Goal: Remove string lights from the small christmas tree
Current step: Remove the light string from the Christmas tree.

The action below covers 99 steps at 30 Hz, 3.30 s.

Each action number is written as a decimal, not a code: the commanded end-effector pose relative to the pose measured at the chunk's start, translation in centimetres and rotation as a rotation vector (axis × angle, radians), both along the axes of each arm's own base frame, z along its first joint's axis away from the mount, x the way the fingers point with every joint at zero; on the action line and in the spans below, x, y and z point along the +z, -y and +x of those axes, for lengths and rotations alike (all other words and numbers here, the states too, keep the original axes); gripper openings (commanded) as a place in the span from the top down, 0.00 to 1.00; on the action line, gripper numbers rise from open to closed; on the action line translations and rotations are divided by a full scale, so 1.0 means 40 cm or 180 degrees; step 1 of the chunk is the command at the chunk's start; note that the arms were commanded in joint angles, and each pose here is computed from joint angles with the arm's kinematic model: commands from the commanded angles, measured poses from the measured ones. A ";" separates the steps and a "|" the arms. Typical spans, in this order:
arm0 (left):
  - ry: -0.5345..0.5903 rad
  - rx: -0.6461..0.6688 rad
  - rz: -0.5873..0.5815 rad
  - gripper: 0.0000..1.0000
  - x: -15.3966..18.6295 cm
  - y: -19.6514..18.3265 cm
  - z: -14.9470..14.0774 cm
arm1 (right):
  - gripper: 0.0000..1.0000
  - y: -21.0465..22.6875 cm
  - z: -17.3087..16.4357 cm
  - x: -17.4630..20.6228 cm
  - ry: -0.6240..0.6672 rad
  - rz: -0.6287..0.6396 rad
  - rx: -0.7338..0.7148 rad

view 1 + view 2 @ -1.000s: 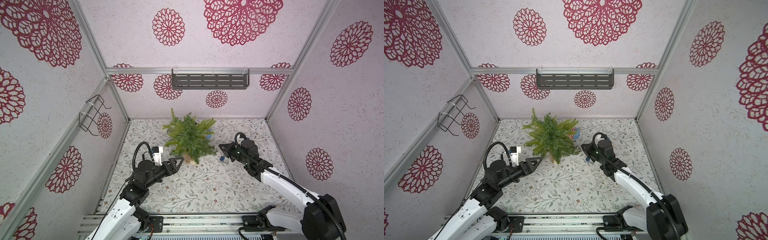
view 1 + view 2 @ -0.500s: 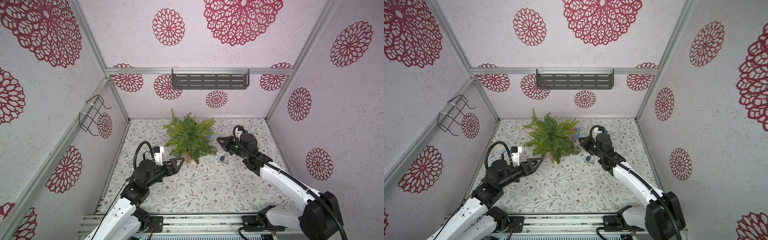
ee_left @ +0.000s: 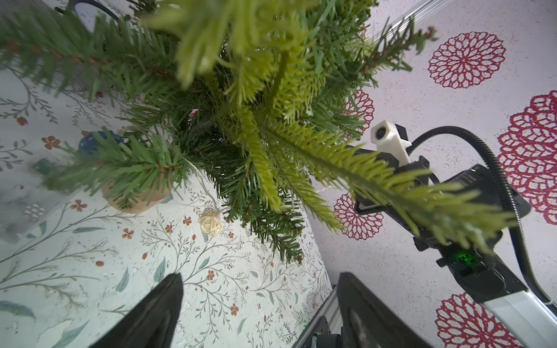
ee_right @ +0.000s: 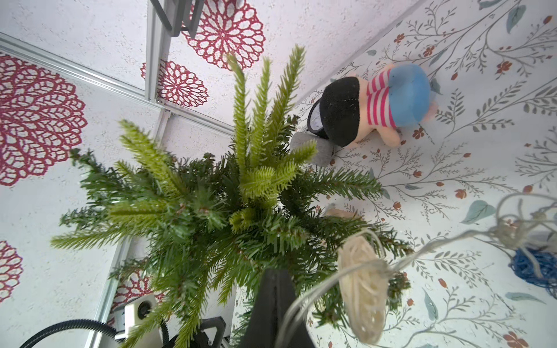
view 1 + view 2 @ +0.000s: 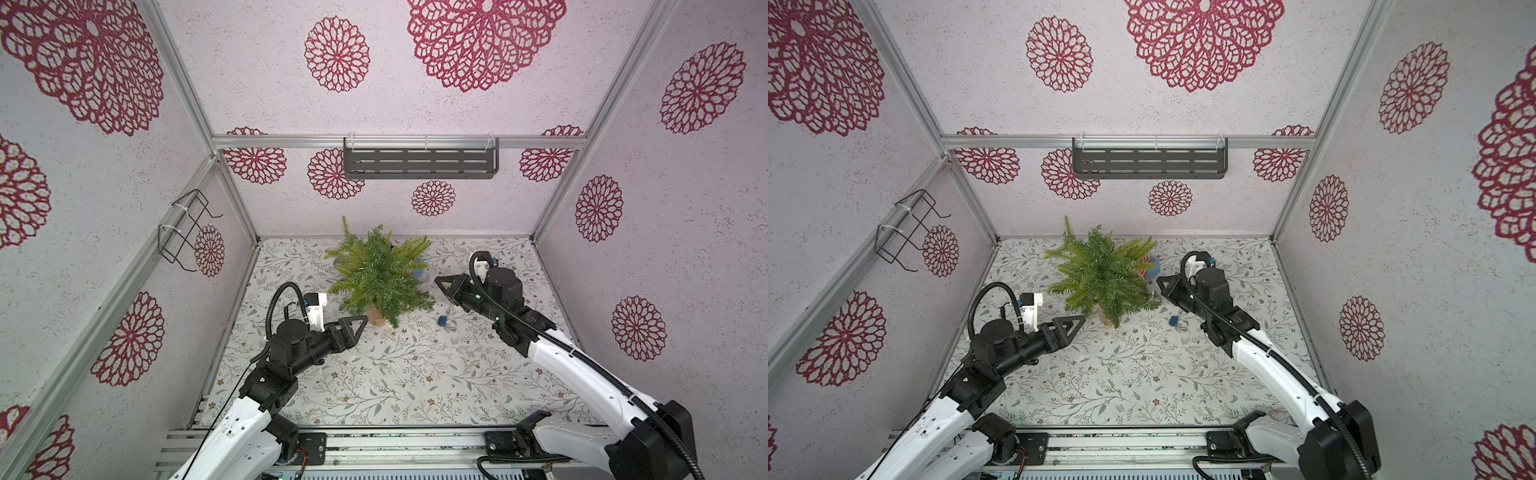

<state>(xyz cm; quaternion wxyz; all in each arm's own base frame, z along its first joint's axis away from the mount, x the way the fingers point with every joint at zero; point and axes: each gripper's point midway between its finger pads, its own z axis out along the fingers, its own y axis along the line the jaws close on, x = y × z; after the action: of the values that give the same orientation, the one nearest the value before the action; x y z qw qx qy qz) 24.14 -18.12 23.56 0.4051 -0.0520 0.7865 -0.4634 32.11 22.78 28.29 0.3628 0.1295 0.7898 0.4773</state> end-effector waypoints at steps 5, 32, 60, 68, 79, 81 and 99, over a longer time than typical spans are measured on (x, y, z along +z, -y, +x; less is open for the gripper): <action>0.0073 0.0022 -0.0035 0.16 0.039 0.001 0.003 | 1.00 0.002 -0.055 0.023 0.0174 -0.0056 0.0185; -0.0245 -0.0339 -0.0076 0.21 0.008 0.050 -0.026 | 1.00 -0.161 -0.131 0.018 0.0442 -0.0415 0.1066; -0.0648 -0.0074 -0.0323 0.30 -0.126 0.122 0.038 | 1.00 -0.263 -0.289 0.168 0.1194 -0.0094 0.1859; -0.0472 0.0177 -0.0200 0.37 -0.108 0.121 0.099 | 1.00 -0.248 -0.300 0.176 0.1214 -0.0114 0.1820; -0.0437 0.0181 -0.0283 0.52 -0.111 0.159 0.135 | 1.00 -0.242 -0.304 0.191 0.1272 -0.0097 0.1777; -0.0450 0.0163 -0.0297 0.56 -0.117 0.165 0.135 | 1.00 -0.243 -0.304 0.190 0.1269 -0.0104 0.1779; -0.0582 0.0252 -0.0207 0.62 -0.152 0.141 0.098 | 1.00 -0.263 -0.295 0.183 0.1248 -0.0122 0.1791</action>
<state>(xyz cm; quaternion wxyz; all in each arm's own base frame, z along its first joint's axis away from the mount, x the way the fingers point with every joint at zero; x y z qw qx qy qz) 28.43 -24.05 18.26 0.3515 -0.1314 0.7966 -0.4739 20.32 33.10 32.57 0.3294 -0.1805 0.7493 0.5454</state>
